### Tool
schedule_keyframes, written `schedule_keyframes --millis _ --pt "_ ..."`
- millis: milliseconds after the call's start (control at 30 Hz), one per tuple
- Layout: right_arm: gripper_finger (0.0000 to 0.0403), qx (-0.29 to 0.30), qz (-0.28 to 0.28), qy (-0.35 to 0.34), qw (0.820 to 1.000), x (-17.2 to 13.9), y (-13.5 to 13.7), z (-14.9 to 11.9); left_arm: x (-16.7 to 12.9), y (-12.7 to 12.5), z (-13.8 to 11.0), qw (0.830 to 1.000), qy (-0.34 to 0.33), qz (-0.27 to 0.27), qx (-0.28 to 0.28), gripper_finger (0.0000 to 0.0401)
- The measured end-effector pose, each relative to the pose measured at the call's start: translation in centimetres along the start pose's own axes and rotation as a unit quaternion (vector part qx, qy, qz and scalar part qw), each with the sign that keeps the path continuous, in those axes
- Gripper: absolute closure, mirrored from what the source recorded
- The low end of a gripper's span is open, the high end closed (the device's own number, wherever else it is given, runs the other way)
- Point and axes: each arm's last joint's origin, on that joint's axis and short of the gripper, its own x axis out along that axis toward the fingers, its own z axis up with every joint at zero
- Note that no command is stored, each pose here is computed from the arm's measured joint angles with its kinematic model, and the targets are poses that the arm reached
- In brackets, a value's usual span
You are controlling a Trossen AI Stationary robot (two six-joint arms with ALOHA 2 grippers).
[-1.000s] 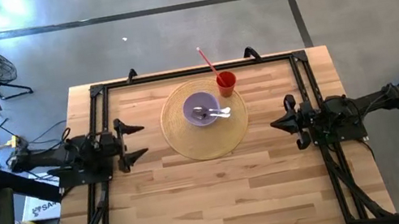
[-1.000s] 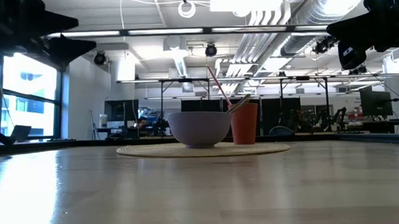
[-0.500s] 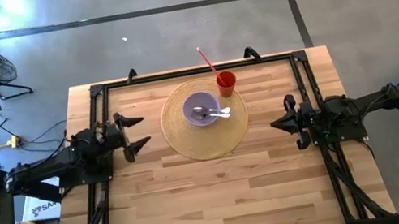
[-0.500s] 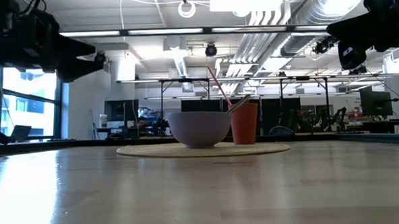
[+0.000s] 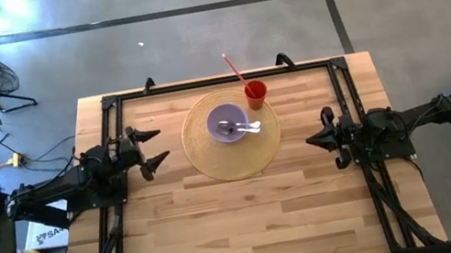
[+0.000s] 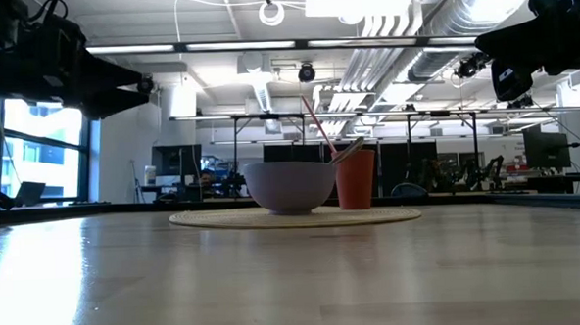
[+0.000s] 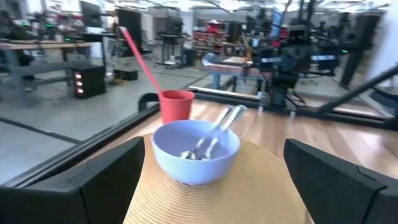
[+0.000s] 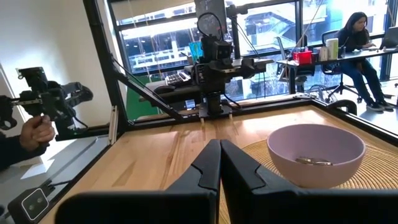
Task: Pick & Place Utensil
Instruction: Return to Home Position
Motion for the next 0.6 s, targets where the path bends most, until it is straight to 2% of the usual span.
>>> schedule_keyframes --millis 267,433,600 --pt "0.0402 0.000 0.000 0.000 1.000 0.00 0.00 0.00 0.03 -0.04 -0.09 1.000 0.004 -0.007 -0.004 0.0023" --pt "0.0402 0.000 0.000 0.000 1.000 0.00 0.00 0.00 0.03 -0.12 -0.14 0.996 0.009 -0.021 -0.086 0.0023" --pt "0.0402 0.000 0.000 0.000 1.000 0.00 0.00 0.00 0.03 -0.12 -0.18 0.994 0.010 -0.020 -0.104 0.0023"
